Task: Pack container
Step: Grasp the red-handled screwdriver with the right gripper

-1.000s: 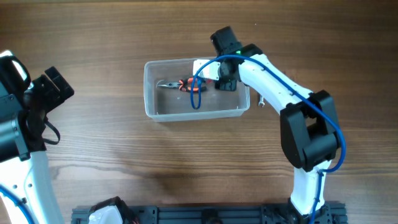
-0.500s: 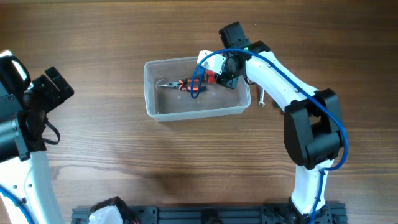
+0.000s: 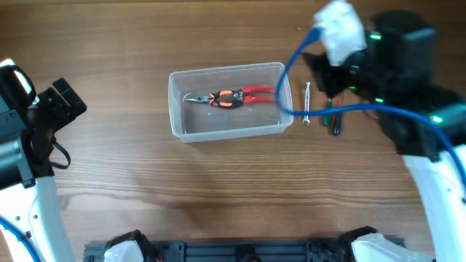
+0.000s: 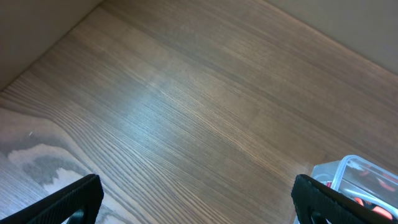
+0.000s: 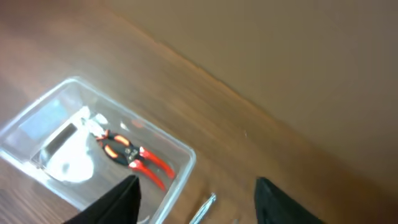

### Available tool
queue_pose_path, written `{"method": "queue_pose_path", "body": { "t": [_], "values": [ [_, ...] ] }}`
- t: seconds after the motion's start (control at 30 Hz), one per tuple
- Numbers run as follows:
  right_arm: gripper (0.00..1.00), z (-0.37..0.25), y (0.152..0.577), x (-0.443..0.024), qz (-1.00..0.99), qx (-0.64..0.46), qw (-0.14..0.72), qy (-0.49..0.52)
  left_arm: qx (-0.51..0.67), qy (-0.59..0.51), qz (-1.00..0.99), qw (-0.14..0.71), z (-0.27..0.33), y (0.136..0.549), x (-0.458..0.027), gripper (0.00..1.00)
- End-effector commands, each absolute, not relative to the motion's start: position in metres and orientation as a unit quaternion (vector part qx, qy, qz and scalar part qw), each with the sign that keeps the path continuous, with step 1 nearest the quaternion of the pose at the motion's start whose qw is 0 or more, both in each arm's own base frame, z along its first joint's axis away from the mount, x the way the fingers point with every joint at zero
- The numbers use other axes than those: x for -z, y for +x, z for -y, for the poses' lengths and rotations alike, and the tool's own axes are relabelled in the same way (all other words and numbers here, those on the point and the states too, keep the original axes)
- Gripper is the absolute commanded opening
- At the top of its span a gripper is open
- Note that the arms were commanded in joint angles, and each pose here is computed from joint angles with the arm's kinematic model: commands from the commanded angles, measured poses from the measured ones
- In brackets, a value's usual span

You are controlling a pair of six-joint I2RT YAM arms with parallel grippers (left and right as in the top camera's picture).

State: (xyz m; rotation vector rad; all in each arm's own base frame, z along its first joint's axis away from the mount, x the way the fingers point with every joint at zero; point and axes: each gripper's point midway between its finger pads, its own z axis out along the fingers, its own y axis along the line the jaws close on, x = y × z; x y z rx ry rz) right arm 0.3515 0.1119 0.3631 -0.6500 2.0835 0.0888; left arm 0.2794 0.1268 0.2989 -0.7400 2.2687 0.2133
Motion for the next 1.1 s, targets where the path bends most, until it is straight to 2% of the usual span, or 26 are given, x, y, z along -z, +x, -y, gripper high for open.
{"method": "queue_pose_path", "body": {
  "t": [0.0,0.1,0.23,0.37,0.43,0.5,0.67,0.93,1.07],
  "values": [
    [0.59,-0.069,0.364,-0.296,-0.932,-0.069,0.35,-0.064,-0.084,-0.296,-0.877,0.37,-0.129,0.278,-0.302,1.0],
    [0.56,-0.043,0.367,-0.238,-0.963,-0.064,0.263,0.014,-0.084,-0.296,-0.877,0.37,-0.129,0.278,-0.302,1.0],
    [0.57,-0.02,0.378,-0.157,-0.984,-0.049,0.166,0.05,-0.084,-0.296,-0.877,0.37,-0.129,0.278,-0.302,1.0],
    [0.56,-0.004,0.378,-0.096,-0.991,-0.064,0.079,0.084,-0.084,-0.296,-0.877,0.37,-0.129,0.278,-0.302,1.0],
    [0.52,0.0,0.375,-0.074,-0.991,-0.079,0.043,0.096,-0.084,-0.296,-0.877,0.37,-0.129,0.278,-0.302,1.0],
    [0.52,0.004,0.368,-0.055,-0.992,-0.077,0.008,0.104,-0.084,-0.296,-0.877,0.37,-0.129,0.278,-0.302,1.0],
    [0.47,0.01,0.362,-0.028,-0.992,-0.058,-0.028,0.11,-0.084,-0.296,-0.877,0.37,-0.129,0.278,-0.302,1.0],
    [0.48,0.034,0.36,-0.025,-0.987,-0.052,-0.031,0.151,-0.084,-0.296,-0.877,0.37,-0.129,0.278,-0.302,1.0],
    [0.45,0.039,0.361,-0.023,-0.987,-0.052,-0.029,0.149,-0.084,-0.296,-0.877,0.37,-0.129,0.278,-0.302,1.0]
  ]
}}
